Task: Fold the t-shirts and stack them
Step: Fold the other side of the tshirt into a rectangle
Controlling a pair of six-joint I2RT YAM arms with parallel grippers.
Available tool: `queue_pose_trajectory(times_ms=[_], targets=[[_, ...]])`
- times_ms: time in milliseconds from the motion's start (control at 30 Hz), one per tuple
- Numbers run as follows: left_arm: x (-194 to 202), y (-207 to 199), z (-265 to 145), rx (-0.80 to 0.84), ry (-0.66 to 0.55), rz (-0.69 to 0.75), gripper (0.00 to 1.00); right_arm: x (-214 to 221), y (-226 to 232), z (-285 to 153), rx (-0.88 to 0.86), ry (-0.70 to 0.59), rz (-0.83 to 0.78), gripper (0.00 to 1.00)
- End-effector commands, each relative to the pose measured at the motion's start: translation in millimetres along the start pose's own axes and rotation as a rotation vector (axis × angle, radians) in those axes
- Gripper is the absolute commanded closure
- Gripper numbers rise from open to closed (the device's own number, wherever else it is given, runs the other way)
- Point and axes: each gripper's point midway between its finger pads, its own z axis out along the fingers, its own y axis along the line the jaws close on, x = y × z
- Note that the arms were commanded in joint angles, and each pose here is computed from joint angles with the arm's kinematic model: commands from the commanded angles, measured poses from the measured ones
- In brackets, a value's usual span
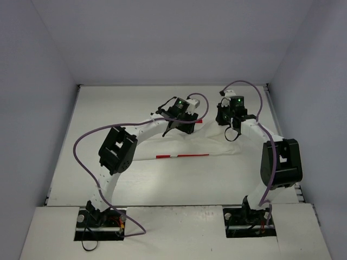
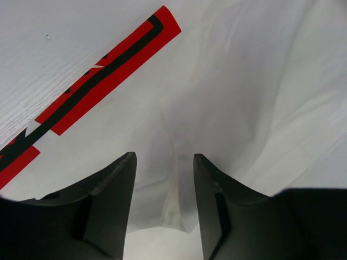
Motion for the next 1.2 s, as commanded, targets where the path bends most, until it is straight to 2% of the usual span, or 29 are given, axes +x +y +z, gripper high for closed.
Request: queue_pose_trajectory(times_ms=[0,133,267,467,567,633,767,867,1167], targets=[[-48.2,-20.5,-32.3,0.073,-0.146,-0.101,0.51,-9.0,8.1,-7.8,-0.025,-0.060,-0.029,1.00],[-35.6,-34.7,-34.7,0.134,-0.110,-0.191,0.51,27.1,8.0,-17.5,0.005,-0.012,0.034,1.00],[-3.2,-40.7,-34.0,0.119,-0.048,-0.216,0.51,55.7,6.6,-27.8,0.023,0.023,0.069,1.00],[40.8,-65.8,-38.5,0.156,0.039,-0.192,0.50,53.0,10.8,-40.5,0.014,-0.004,0.086,1.00],[24.2,-62.1,-54.0,0.148,0.006,-0.172,0.50,48.9,13.2,-41.8,0.002,-0.012,0.080,1.00],[-7.2,-53.8,-67.8,0.126,-0.048,-0.151,0.50,48.7,13.3,-42.0,0.000,-0.013,0.072,1.00],[-42.2,-42.7,-69.3,0.111,-0.082,-0.133,0.50,48.4,14.6,-41.5,-0.007,-0.012,0.072,1.00],[-41.8,-39.8,-52.5,0.117,-0.033,-0.147,0.50,46.7,16.5,-42.8,-0.016,-0.018,0.068,1.00],[4.2,-40.8,-16.5,0.136,0.123,-0.248,0.51,45.4,16.6,-46.8,-0.015,-0.029,0.060,1.00]])
